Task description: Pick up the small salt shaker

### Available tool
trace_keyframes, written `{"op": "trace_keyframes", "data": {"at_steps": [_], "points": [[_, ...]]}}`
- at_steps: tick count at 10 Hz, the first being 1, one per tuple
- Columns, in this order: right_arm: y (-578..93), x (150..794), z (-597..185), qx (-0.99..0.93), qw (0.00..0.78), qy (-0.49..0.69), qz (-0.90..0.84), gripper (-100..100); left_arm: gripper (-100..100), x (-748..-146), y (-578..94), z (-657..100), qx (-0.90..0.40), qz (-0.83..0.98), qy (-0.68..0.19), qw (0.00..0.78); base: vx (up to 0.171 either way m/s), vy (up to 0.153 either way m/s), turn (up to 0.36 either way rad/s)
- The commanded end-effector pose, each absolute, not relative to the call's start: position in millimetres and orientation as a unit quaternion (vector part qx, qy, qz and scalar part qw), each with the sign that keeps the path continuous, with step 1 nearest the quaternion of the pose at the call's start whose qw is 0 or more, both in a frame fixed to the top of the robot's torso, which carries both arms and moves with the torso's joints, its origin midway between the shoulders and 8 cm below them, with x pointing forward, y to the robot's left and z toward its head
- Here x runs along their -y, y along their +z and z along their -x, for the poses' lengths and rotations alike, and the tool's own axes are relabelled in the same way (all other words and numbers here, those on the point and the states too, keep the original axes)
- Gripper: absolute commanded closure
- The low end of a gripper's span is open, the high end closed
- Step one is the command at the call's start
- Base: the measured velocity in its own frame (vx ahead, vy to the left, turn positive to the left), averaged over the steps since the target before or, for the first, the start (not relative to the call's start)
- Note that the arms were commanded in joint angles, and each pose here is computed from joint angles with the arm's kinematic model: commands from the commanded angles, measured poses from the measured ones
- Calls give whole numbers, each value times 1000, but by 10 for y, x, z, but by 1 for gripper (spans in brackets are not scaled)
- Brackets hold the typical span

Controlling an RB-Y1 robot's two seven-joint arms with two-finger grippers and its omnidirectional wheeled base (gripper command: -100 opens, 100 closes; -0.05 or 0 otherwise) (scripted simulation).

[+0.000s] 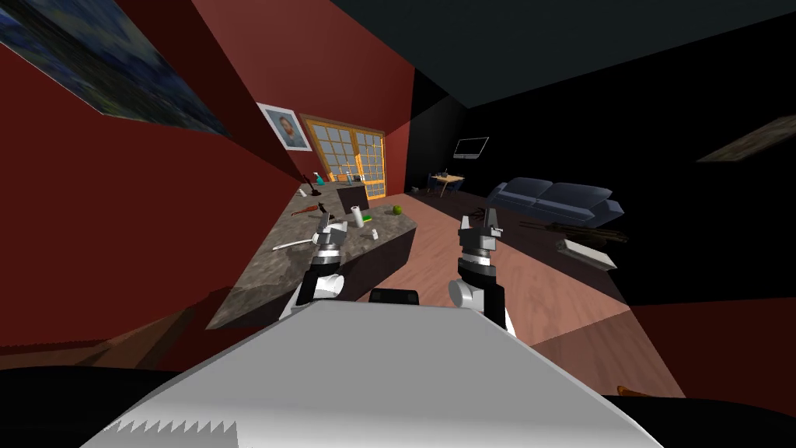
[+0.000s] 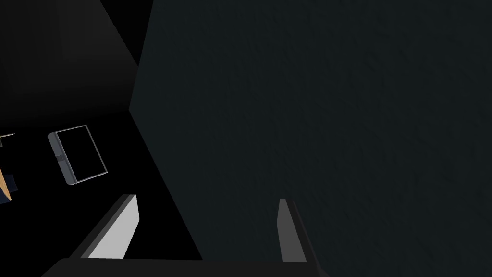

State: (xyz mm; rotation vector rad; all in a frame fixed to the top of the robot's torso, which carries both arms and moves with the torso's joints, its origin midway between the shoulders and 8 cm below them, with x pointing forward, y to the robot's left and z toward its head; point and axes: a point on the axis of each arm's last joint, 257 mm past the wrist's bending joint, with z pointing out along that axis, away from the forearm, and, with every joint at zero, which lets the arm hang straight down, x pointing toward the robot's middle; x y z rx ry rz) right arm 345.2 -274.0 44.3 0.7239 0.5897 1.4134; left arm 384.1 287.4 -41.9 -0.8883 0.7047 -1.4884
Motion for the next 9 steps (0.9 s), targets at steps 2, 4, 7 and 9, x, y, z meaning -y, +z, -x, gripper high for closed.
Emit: {"op": "trace_keyframes", "data": {"at_steps": [2, 4, 7, 9], "points": [[443, 2740, -3452, -261, 662, 625, -320, 0, -100, -2957, -747, -3958, -314, 418, -643, 561, 48, -70, 53], [443, 2740, -3452, -261, 662, 625, -320, 0, -100, -3031, -990, -4024, -315, 448, -643, 535, 51, -79, 49], [443, 2740, -3452, -261, 662, 625, -320, 0, -100, -3107, -1230, -4076, -312, 478, -643, 510, 26, -51, 34], [443, 2740, -3452, -261, 662, 625, -320, 0, -100, -3181, -1456, -4113, -306, 507, -643, 486, 40, -88, 53]]}}
